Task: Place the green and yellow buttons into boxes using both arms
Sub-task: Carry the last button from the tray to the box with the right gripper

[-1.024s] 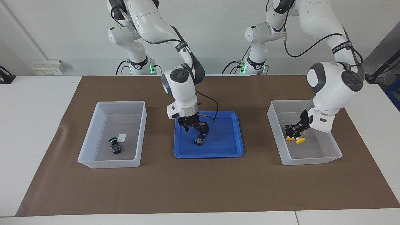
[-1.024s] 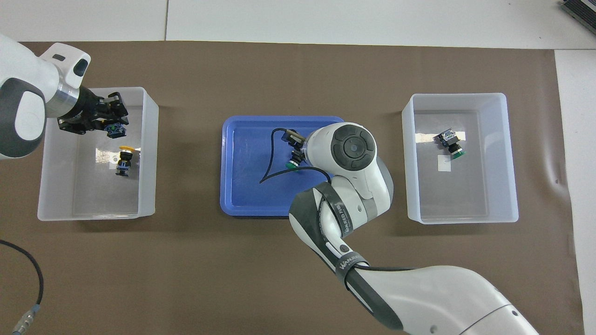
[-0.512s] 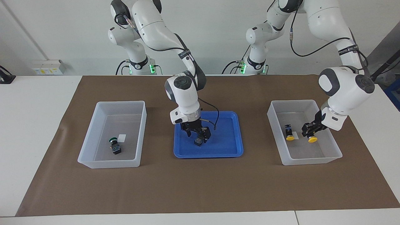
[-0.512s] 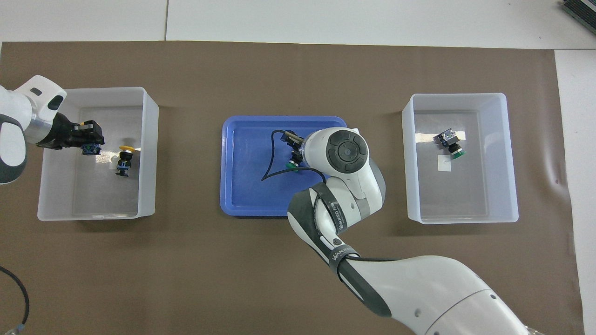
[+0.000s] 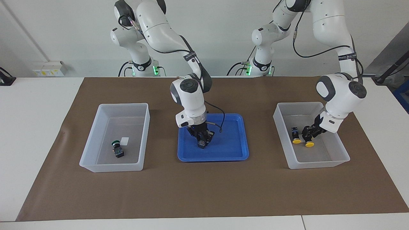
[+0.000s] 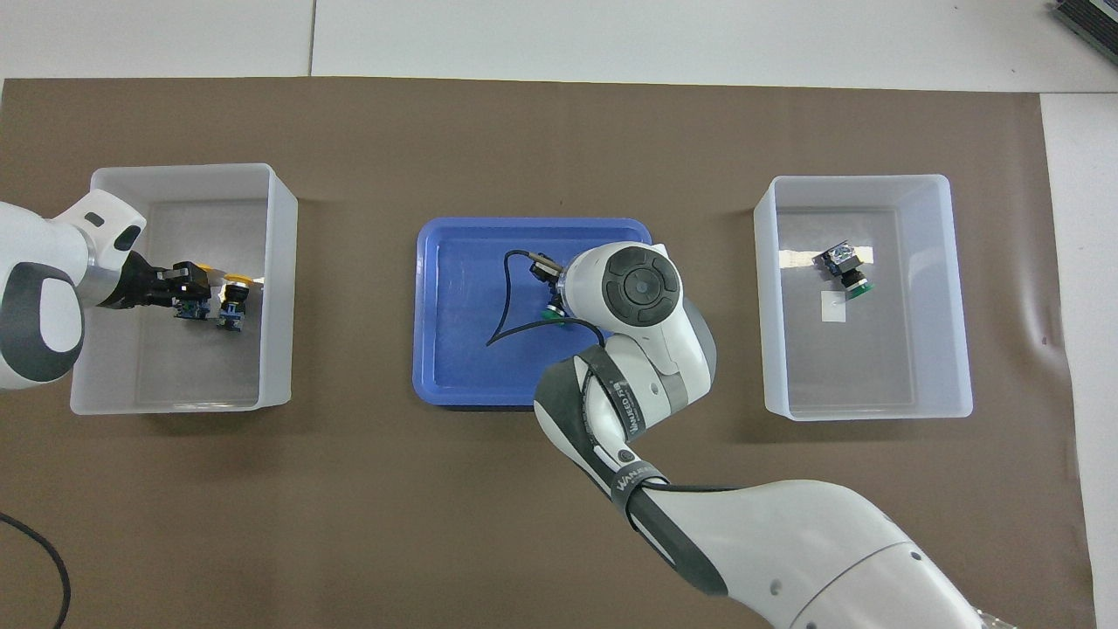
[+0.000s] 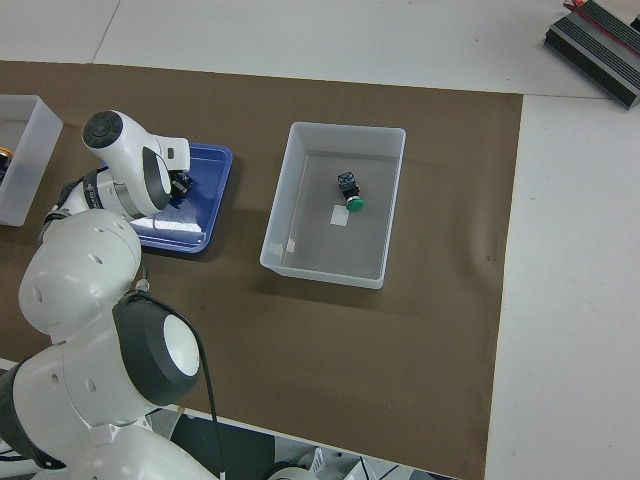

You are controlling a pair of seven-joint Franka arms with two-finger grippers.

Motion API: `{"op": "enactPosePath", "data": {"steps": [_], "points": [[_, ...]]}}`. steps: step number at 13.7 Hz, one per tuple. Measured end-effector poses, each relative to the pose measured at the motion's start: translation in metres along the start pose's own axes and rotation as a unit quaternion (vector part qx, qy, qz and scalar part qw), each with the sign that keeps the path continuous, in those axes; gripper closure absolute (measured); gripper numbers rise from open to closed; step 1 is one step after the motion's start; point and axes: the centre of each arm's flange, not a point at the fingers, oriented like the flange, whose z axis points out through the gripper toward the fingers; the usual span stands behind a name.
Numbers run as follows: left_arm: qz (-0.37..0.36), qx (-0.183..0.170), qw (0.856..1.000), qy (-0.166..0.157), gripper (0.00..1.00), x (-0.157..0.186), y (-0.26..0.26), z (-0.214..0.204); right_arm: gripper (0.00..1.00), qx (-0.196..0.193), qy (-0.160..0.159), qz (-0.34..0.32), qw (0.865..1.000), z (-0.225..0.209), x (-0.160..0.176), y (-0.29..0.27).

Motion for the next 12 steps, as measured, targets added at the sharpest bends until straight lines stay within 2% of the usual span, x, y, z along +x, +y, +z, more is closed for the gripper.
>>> {"op": "enactPosePath", "data": {"steps": [2,3,4,6,8,10,12], "points": [[0.005,0.000,1.000,0.006,0.26,0.002,0.005,-0.010,0.58,-0.009,-0.005,-0.015,1.000,-0.019,0.012,0.001],[0.008,0.000,1.000,0.003,0.14,0.006,0.008,-0.019,0.58,-0.013,-0.008,-0.021,1.000,-0.039,0.022,0.003],[0.011,0.000,1.000,-0.005,0.07,0.011,0.013,-0.035,0.58,-0.016,-0.011,-0.030,0.999,-0.065,0.033,0.008],[0.025,0.002,0.999,-0.020,0.06,0.020,0.033,-0.076,0.58,-0.022,-0.019,-0.058,0.998,-0.116,0.052,0.024],[0.034,0.004,0.999,-0.028,0.07,0.024,0.060,-0.119,0.58,-0.031,-0.030,-0.119,0.992,-0.158,0.074,0.050],[0.048,0.007,0.998,-0.035,0.07,0.019,0.091,-0.154,0.58,-0.040,-0.046,-0.204,0.977,-0.185,0.107,0.090],[0.056,0.015,0.998,-0.040,0.07,0.012,0.122,-0.180,0.58,-0.046,-0.060,-0.263,0.962,-0.193,0.139,0.134]]}}
